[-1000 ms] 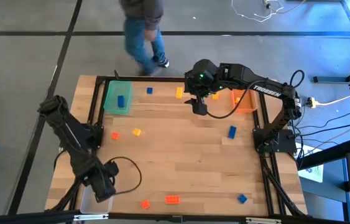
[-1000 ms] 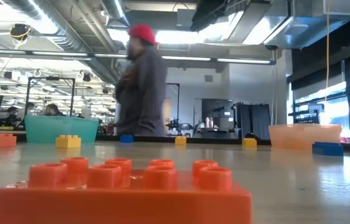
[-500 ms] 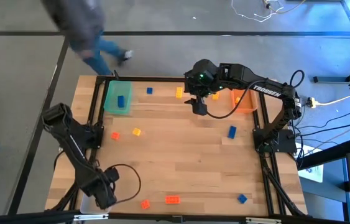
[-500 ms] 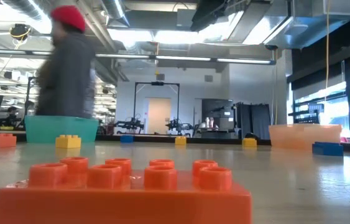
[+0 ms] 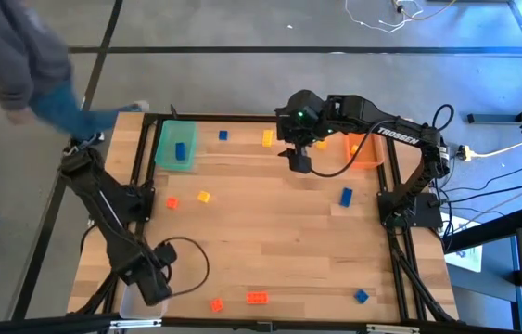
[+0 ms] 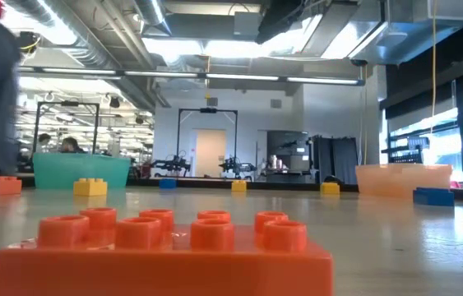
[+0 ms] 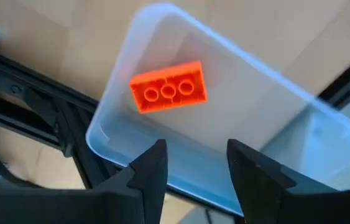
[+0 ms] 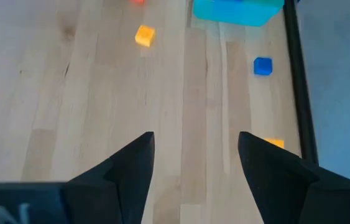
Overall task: Sort & place blocks by color
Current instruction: Put the yellow game piece into the orange bin
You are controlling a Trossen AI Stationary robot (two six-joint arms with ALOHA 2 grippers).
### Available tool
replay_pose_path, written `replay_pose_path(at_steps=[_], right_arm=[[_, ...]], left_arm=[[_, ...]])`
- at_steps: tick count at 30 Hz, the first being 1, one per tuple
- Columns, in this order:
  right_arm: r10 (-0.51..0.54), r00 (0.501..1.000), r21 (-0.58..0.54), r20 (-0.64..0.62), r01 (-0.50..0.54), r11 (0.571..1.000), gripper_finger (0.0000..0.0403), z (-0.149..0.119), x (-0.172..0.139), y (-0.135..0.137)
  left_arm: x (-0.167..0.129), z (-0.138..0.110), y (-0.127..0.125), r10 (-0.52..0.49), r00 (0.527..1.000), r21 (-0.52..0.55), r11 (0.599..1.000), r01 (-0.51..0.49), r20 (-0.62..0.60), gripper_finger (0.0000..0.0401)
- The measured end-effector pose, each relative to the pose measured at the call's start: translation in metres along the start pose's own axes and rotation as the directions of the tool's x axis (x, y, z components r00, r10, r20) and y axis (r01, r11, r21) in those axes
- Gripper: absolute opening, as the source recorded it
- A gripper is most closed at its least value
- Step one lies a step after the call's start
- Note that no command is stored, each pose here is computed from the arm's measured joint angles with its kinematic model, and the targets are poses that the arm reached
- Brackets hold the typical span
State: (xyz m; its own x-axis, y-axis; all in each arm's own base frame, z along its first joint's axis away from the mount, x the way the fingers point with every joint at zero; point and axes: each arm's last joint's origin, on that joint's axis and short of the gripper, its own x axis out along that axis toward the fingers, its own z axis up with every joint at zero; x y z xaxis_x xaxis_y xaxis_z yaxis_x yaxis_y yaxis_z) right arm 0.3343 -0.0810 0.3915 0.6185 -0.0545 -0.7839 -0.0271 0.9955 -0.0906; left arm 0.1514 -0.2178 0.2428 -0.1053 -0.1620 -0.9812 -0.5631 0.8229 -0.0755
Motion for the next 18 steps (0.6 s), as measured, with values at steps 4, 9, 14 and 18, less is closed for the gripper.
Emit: replay_pose_path(at_steps=[4, 9, 14, 18], right_arm=[[0.012, 0.999, 0.008, -0.051, -0.012, 1.000, 0.0232, -0.005, 0.000, 0.000], [0.017, 0.995, 0.044, -0.099, -0.013, 0.999, 0.0232, -0.011, -0.001, -0.003], [0.018, 0.990, 0.099, -0.139, -0.005, 0.995, 0.0232, -0.017, -0.002, -0.009], [0.027, 0.981, 0.056, -0.190, -0.017, 0.998, 0.0232, -0.024, -0.004, -0.013]], left_arm=[[-0.028, 0.005, 0.017, -0.088, 0.981, -0.079, 0.992, 0.103, 0.175, 0.0157], [-0.060, 0.021, 0.047, -0.108, 0.930, -0.178, 0.968, 0.180, 0.350, 0.0158], [-0.074, 0.052, 0.073, -0.011, 0.925, -0.344, 0.927, 0.152, 0.379, 0.0158], [-0.079, 0.080, 0.086, 0.026, 0.921, -0.371, 0.920, 0.130, 0.388, 0.0158]])
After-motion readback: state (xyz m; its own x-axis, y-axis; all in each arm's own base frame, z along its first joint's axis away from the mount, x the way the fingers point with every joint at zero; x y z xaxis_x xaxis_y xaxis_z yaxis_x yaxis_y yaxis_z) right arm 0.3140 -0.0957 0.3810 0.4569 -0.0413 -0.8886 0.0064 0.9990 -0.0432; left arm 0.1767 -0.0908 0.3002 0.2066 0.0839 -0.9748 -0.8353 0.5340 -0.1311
